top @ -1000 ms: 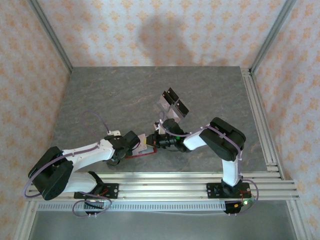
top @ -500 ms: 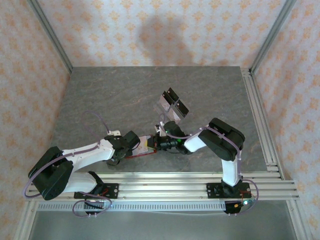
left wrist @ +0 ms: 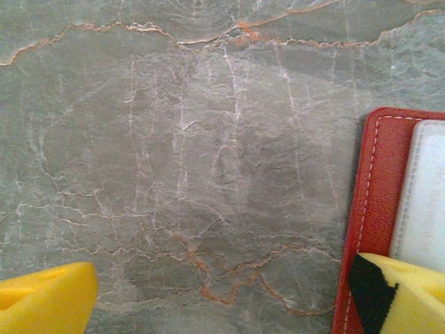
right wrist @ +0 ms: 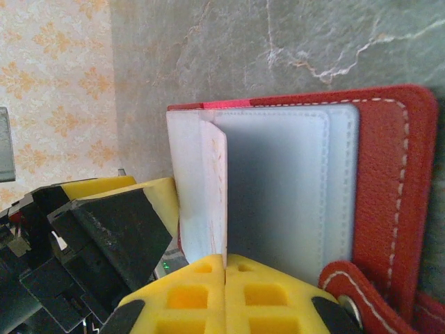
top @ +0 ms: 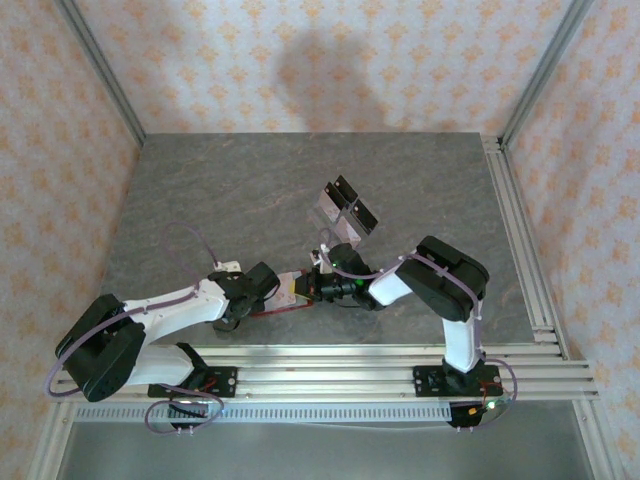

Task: Put the credit cards into the card holder
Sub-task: Insert the credit card into the card slot.

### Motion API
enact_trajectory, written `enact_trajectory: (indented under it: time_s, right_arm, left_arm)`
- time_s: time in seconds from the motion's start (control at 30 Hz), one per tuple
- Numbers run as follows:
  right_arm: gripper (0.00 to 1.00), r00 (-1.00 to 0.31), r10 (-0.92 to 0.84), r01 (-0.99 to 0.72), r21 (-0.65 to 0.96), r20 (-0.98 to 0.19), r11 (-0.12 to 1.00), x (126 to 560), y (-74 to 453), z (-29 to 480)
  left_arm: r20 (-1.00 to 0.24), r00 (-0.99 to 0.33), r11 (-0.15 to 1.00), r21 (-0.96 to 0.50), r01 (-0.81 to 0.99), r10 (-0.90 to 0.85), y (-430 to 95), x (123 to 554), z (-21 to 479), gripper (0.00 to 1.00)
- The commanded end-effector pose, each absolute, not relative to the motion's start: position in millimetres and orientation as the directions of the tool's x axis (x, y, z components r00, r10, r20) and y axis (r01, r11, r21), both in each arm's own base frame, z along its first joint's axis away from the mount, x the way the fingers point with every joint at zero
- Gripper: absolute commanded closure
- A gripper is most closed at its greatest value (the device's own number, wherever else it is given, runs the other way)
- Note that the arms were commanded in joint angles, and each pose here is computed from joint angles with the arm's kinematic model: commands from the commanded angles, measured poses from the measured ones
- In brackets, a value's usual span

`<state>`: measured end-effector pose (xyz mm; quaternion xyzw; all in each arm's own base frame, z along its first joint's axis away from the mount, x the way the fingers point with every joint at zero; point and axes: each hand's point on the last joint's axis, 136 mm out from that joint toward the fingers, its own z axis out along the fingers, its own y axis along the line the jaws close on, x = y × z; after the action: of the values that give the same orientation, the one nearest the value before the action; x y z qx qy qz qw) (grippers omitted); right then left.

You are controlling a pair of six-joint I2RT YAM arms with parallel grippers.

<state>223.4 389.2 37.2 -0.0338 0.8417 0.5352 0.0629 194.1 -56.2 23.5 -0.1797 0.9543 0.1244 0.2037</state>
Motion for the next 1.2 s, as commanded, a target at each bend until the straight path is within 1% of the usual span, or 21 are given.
enact_trajectory:
  time_s: [0.0, 0.5, 1.17]
  right_arm:
    - [1.0, -0.99, 0.011, -0.123, 0.901, -0.141, 0.415, 225, 394, 35]
    - [1.0, -0.991, -0.006, -0.123, 0.911, -0.131, 0.394, 223, 409, 39]
    - [1.0, -0.993, -0.029, -0.119, 0.907, -0.118, 0.404, 218, 420, 36]
  left_arm:
    - [-0.434, -0.859, 0.895, 0.213, -0.391, -0.272, -46, 186, 19, 0.05]
    - [-0.434, -0.858, 0.896, 0.21, -0.392, -0.273, -45, 185, 19, 0.05]
    - [-0.433, -0.858, 0.897, 0.202, -0.392, -0.277, -47, 186, 19, 0.05]
